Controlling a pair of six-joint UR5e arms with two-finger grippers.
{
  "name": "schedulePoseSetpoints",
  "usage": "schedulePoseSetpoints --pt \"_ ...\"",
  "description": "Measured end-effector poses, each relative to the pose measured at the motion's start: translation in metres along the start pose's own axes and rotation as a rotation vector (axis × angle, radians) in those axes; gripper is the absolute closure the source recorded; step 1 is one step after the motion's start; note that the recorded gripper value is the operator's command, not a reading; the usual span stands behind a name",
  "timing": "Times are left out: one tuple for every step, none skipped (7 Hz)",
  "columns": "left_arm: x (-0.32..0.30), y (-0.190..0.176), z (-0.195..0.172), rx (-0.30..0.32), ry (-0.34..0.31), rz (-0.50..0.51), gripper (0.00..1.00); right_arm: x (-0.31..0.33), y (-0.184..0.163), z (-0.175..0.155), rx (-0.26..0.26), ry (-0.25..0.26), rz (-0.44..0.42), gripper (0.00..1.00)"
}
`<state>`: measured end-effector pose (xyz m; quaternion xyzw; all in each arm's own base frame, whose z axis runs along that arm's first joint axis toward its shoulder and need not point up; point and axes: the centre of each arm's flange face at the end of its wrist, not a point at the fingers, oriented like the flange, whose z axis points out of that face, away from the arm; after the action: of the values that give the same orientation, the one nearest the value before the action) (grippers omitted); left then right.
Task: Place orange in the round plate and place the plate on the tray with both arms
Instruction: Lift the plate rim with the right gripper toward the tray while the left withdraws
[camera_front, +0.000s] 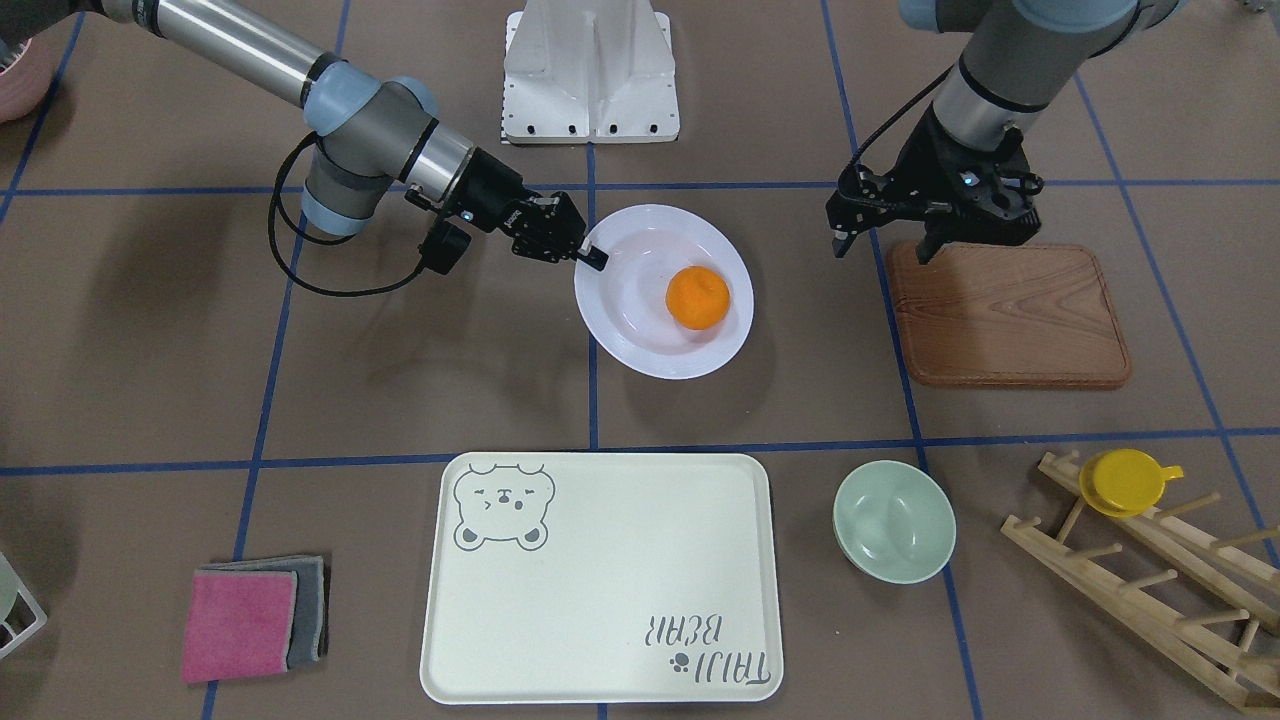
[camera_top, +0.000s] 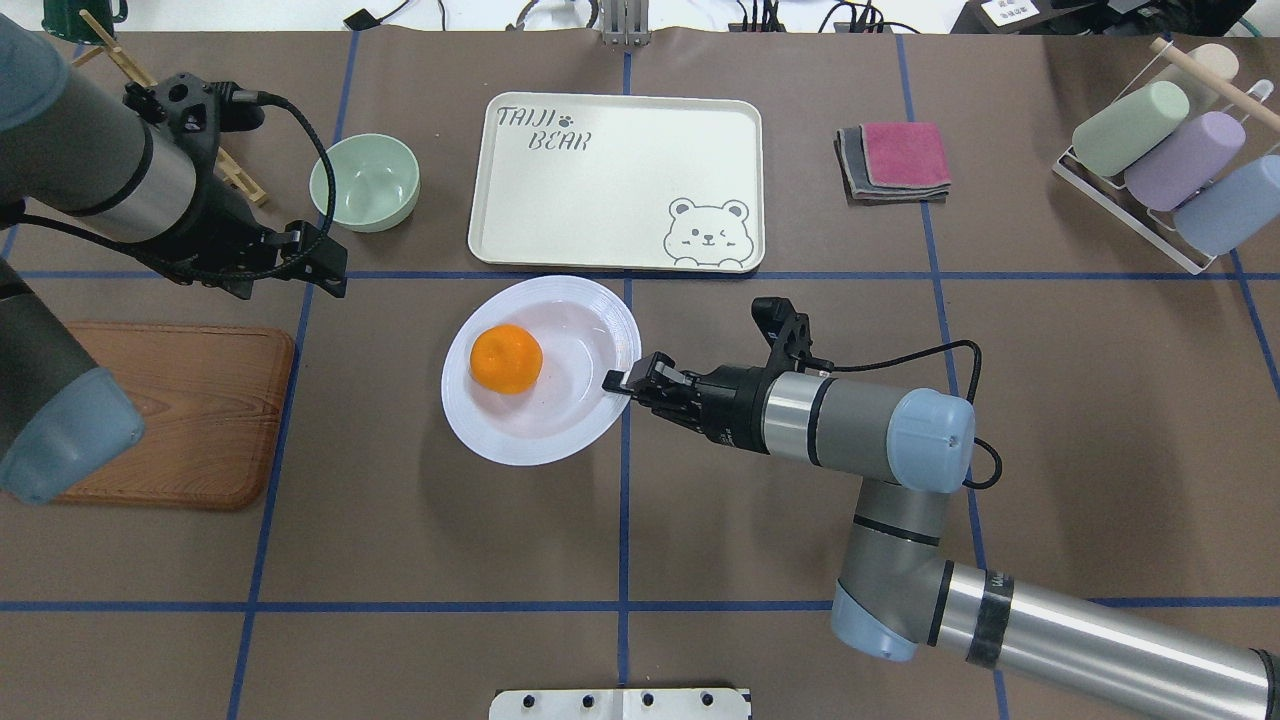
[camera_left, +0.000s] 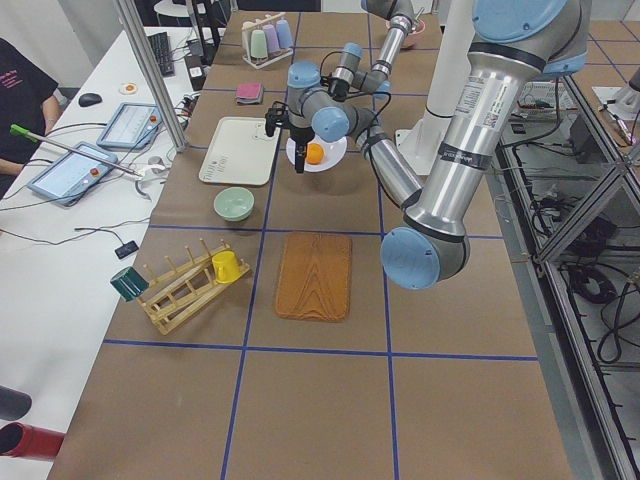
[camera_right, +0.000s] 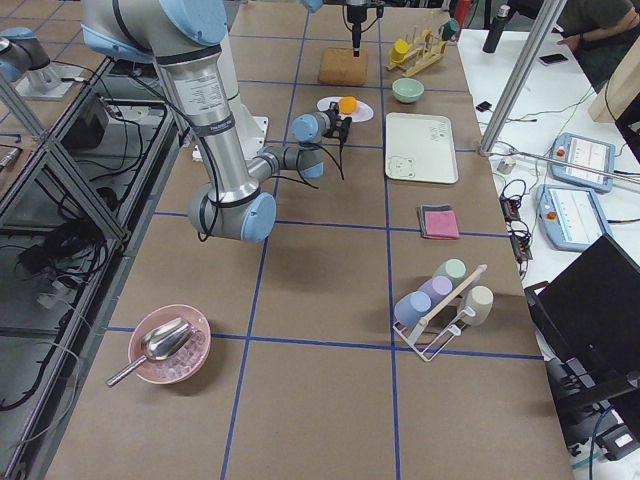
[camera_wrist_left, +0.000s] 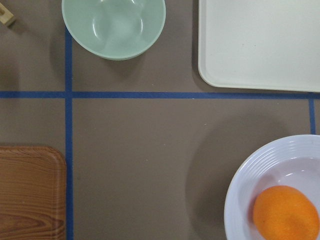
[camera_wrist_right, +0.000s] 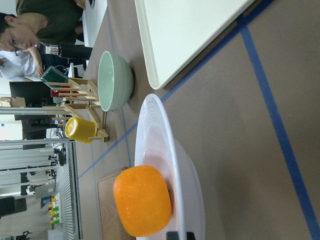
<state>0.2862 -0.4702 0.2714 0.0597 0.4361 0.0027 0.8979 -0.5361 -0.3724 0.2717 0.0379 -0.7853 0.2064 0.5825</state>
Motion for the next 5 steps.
schedulePoseSetpoints --pt "-0.02 -0.003 0.001 0.01 -0.032 0.042 0.03 -0.018 -0.013 0.006 0.073 -0.042 0.041 1.0" --pt "-0.041 -0.005 0.002 0.02 -0.067 0.091 0.03 -0.029 -0.033 0.014 0.163 -0.075 0.08 1.0" --pt "-0.061 -0.008 0.002 0.023 -0.095 0.131 0.03 -0.03 -0.054 0.025 0.254 -0.085 0.11 1.0" --pt "-0.083 -0.01 0.003 0.019 -0.12 0.163 0.03 -0.027 -0.075 0.04 0.352 -0.073 0.132 1.0" --pt "-0.099 -0.011 0.006 0.013 -0.136 0.179 0.03 -0.028 -0.09 0.057 0.446 -0.031 0.147 1.0"
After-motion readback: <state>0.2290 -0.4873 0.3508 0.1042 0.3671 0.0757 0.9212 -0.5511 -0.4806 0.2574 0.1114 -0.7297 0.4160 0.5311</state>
